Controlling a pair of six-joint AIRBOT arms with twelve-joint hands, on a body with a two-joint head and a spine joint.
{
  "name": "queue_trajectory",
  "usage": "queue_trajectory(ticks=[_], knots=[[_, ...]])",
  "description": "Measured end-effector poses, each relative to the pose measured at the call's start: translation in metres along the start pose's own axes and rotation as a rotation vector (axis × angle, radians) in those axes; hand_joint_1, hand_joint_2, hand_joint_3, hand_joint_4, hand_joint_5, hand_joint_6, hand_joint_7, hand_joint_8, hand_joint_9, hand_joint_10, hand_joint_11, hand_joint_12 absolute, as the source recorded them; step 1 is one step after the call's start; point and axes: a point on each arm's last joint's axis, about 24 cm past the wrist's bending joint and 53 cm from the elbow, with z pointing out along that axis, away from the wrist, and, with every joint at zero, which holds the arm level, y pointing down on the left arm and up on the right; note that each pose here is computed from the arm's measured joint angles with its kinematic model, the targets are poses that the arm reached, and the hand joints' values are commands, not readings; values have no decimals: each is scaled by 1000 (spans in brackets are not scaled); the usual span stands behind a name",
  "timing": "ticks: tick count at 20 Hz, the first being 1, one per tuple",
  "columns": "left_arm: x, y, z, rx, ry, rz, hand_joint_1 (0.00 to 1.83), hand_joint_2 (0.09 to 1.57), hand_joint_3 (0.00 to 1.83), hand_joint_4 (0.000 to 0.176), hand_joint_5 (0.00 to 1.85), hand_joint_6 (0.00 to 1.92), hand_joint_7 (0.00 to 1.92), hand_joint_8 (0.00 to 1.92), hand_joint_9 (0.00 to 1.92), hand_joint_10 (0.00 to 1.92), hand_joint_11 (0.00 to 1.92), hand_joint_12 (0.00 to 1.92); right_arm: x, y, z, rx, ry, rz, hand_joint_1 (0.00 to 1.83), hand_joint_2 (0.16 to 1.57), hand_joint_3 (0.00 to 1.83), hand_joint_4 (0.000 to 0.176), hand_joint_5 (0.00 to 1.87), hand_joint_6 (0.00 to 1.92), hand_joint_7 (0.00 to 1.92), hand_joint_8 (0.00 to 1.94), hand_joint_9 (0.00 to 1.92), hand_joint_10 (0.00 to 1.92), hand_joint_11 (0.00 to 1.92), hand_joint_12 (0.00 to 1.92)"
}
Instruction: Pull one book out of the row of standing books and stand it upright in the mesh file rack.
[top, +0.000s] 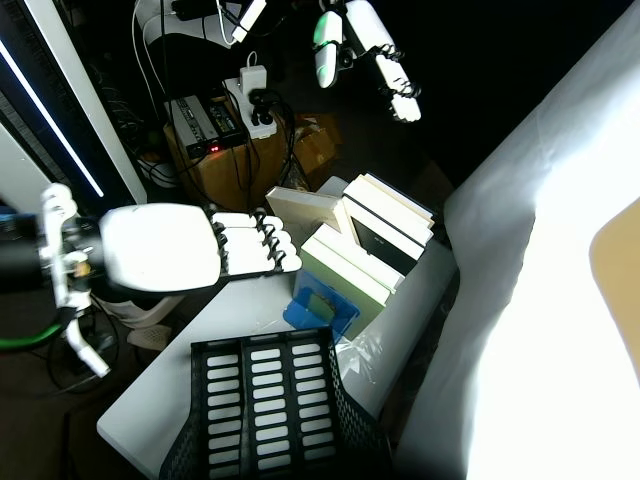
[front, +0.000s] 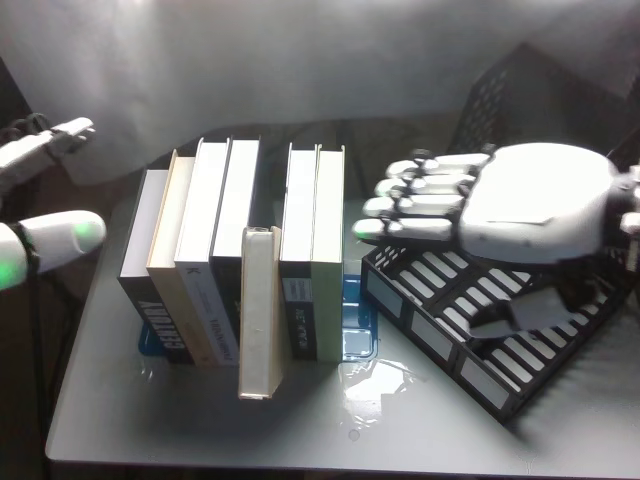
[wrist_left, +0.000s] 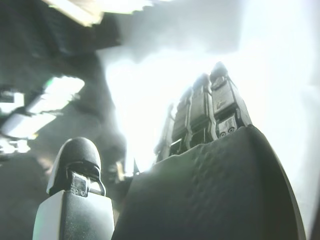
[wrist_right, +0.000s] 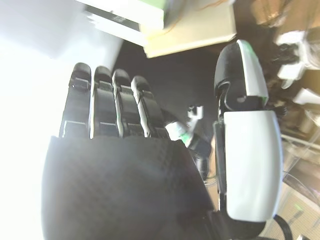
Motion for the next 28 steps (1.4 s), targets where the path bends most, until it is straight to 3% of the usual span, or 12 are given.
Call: queue_trajectory(ticks=[3,5,11,16,20,28], knots=[[-19,11,-9,-24,-69,-9,324,1215,0,0,0,0,0,0,0,0,0,0,-1,12,17,-40,14,-41,590,1082,0,0,0,0,0,0,0,0,0,0],[-28,11,-11,-15,-102,-11,381,1214,0,0,0,0,0,0,0,0,0,0,7,18,28,-58,42,-56,536,1077,0,0,0,0,0,0,0,0,0,0],[-39,26,-25,-36,-158,-13,288,1228,2,0,0,0,0,0,0,0,0,0,10,43,61,-125,72,-120,725,1036,0,0,0,0,0,0,0,0,0,0],[-49,25,-29,-22,-192,-8,358,1219,0,0,0,0,0,0,0,0,0,0,21,61,82,-176,105,-145,862,999,0,0,0,0,0,0,0,0,0,0],[-47,30,-29,-23,-194,-9,398,1214,0,0,0,0,0,0,0,0,0,0,28,64,93,-184,123,-157,852,935,0,0,0,0,0,0,0,0,0,0],[-55,34,-29,-18,-223,-6,397,1223,3,0,0,0,0,0,0,0,0,0,32,62,108,-181,128,-173,842,947,0,0,0,0,0,0,0,0,0,0]])
